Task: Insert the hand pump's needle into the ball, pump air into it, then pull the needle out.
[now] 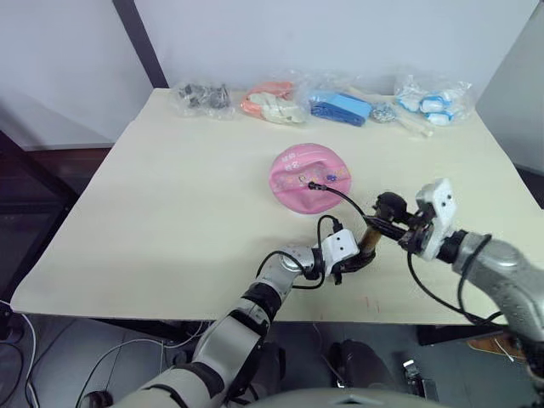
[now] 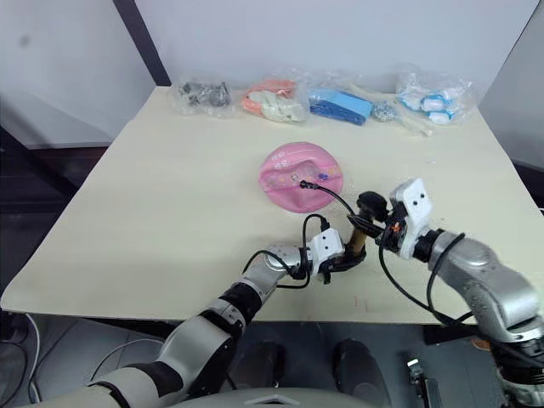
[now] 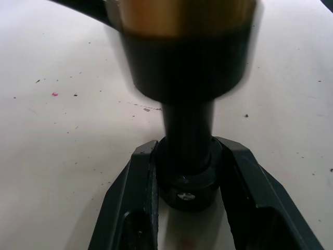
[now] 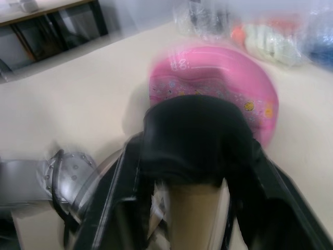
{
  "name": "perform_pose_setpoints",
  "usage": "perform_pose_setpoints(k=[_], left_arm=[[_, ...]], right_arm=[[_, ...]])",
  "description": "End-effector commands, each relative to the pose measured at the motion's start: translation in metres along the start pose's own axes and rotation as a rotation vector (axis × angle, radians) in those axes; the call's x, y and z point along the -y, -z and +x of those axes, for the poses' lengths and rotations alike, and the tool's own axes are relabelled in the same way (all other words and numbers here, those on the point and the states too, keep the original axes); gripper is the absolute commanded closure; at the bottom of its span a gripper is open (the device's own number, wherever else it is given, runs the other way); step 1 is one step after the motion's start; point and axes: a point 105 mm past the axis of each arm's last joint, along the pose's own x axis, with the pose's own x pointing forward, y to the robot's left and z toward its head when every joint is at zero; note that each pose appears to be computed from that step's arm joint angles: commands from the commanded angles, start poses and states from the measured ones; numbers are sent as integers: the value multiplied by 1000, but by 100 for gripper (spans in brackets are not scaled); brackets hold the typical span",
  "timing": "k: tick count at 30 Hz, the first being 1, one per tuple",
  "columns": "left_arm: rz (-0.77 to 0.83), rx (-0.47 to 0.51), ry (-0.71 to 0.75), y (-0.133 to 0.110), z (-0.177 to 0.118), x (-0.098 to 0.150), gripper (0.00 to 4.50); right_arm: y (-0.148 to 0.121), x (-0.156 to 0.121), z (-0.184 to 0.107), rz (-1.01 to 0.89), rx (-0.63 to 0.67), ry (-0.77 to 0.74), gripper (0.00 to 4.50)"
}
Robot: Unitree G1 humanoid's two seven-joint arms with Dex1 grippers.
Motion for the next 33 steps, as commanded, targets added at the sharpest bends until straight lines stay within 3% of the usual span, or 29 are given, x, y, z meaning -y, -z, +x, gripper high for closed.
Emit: perform_pose_setpoints(k=[1, 8, 23, 27, 31, 33], left_arm=[[-41, -86, 55, 25, -2, 17, 337], [-46, -90, 55, 26, -1, 18, 337], [-49, -92, 59, 27, 0, 20, 337], [-50, -92, 60, 28, -1, 20, 337], [-49, -91, 62, 28, -1, 20, 337], [-49, -89, 63, 28, -1, 21, 337]], right_arm=[[18, 8, -2, 20, -64, 28, 345], [-67, 9, -15, -115, 104, 16, 345], [-160, -2, -49, -187, 274, 18, 345], [-165, -4, -48, -177, 300, 22, 345], [-139, 0, -36, -136, 250, 32, 345], [-109, 2, -23, -87, 197, 34, 345]])
